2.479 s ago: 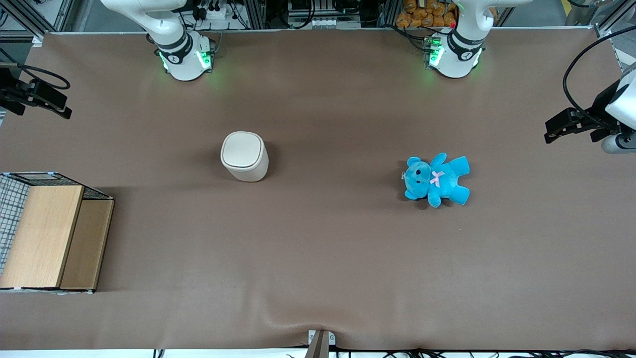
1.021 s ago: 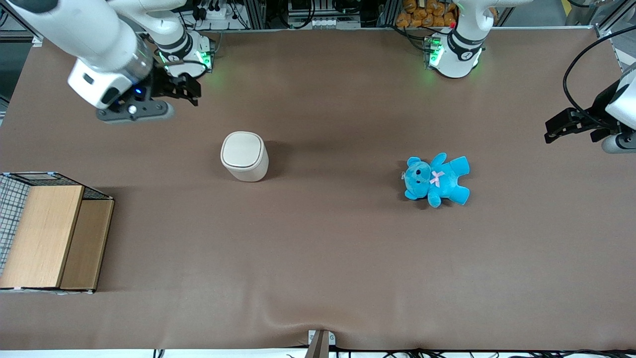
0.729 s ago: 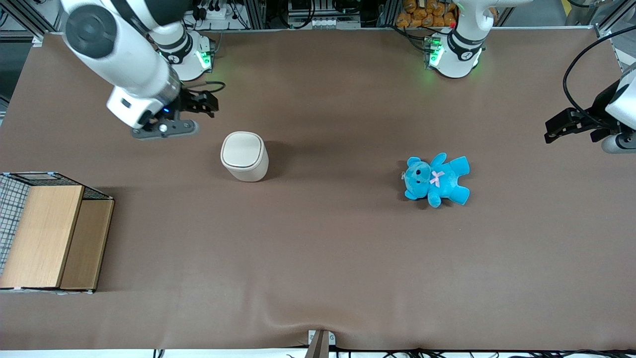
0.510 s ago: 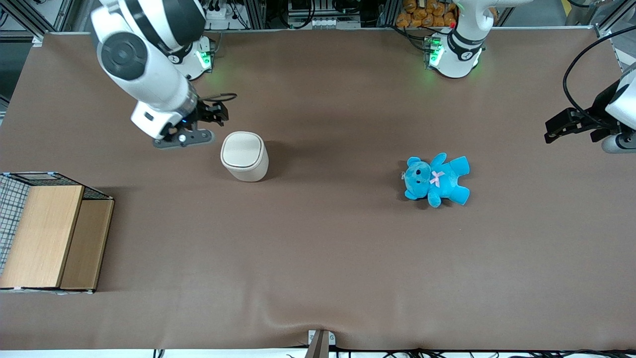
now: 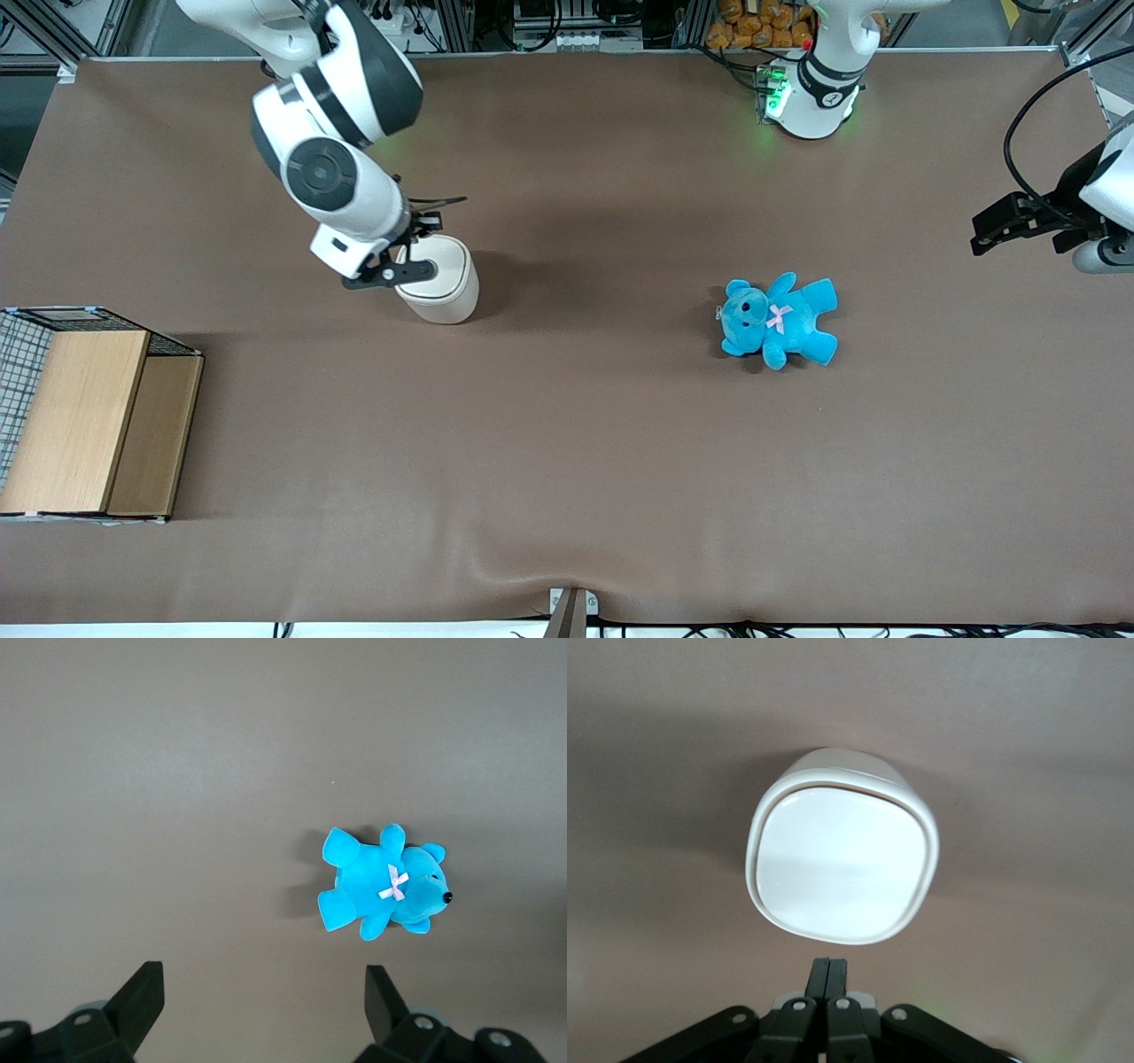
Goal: Open trash can with right arm
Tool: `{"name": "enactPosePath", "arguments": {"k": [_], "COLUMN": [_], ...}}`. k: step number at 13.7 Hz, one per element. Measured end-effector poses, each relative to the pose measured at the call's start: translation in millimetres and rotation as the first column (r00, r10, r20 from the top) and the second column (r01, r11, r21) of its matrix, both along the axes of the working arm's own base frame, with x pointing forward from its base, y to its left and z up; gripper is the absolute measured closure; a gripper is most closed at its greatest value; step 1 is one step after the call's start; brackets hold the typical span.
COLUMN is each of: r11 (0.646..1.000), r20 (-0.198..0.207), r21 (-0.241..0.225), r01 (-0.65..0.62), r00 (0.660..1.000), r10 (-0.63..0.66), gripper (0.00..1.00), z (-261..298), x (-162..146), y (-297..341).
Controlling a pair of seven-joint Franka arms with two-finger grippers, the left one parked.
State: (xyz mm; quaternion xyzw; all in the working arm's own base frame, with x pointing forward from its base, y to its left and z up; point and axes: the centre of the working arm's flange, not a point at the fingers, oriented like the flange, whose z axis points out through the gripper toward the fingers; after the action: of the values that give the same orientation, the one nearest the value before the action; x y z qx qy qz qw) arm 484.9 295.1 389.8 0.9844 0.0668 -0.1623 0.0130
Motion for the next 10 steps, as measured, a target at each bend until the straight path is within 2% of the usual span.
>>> {"name": "enactPosePath", "arguments": {"k": [3,6,10], "r11": [1.0,1.0,1.0], "r20": [0.012,0.024,0.013], "r21": [0.01,0.0,-0.003], "r01": [0.013,0.006,0.009], "r00": [1.0,1.0,1.0], "r10": [-0.013,-0.006,-0.009], "gripper": [0.99,0.99,0.99], "z": [-28,-51,-75], "x": [1,5,8], "y": [8,7,6]}}
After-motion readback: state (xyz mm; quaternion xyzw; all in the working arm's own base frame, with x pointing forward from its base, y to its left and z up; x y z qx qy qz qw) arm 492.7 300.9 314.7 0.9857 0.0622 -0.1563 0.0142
